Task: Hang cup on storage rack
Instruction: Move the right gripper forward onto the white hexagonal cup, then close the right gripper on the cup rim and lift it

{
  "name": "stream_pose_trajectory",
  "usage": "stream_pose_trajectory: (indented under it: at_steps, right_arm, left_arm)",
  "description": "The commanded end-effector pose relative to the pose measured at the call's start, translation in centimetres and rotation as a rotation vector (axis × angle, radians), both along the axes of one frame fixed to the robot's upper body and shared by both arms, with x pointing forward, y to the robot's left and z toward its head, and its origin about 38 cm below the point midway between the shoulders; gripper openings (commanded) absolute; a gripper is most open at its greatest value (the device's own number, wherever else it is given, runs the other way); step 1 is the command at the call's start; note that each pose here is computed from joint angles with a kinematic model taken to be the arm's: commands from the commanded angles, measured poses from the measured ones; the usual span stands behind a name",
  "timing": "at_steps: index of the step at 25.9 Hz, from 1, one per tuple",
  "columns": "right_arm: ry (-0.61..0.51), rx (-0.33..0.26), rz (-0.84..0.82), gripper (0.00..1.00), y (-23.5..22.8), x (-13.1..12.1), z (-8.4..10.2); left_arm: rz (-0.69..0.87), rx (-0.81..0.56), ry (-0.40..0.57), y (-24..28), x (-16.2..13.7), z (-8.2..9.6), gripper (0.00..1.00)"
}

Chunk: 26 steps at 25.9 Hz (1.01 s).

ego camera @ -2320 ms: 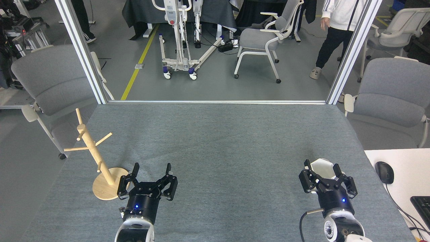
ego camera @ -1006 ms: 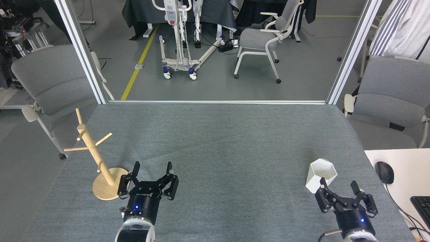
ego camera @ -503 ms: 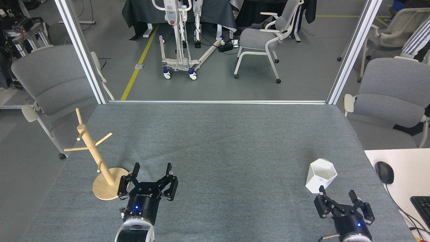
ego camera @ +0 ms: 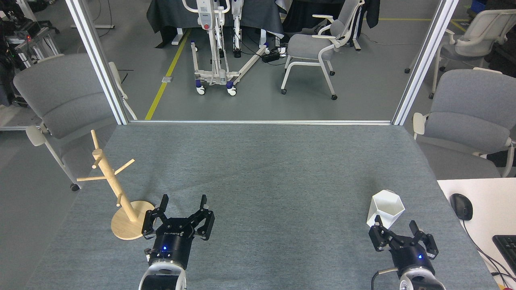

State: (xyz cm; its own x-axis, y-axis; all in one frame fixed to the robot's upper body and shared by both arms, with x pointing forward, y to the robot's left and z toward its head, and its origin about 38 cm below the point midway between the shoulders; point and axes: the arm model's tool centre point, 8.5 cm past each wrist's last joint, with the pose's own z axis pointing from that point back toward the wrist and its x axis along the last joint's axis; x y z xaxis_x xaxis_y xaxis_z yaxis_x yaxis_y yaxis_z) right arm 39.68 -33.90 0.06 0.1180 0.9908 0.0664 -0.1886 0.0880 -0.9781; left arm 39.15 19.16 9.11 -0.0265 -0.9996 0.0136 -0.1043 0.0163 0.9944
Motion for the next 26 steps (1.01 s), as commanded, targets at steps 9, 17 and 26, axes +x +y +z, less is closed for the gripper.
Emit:
stream_pose_trajectory:
  at_steps: [9, 17, 26]
  right_arm:
    - [0.011, -0.006, -0.009, 0.99, 0.7, 1.5, 0.1]
    - [0.008, -0.001, -0.015, 0.99, 0.5, 3.1, 0.7]
    - [0.019, 0.000, -0.022, 0.99, 0.0, 4.2, 0.9]
  left_arm:
    - [0.000, 0.000, 0.002, 0.0, -0.2, -0.1, 0.99]
    - [0.002, -0.001, -0.009, 0.1, -0.2, 0.3, 0.99]
    - [0.000, -0.002, -0.009, 0.0, -0.2, 0.3, 0.99]
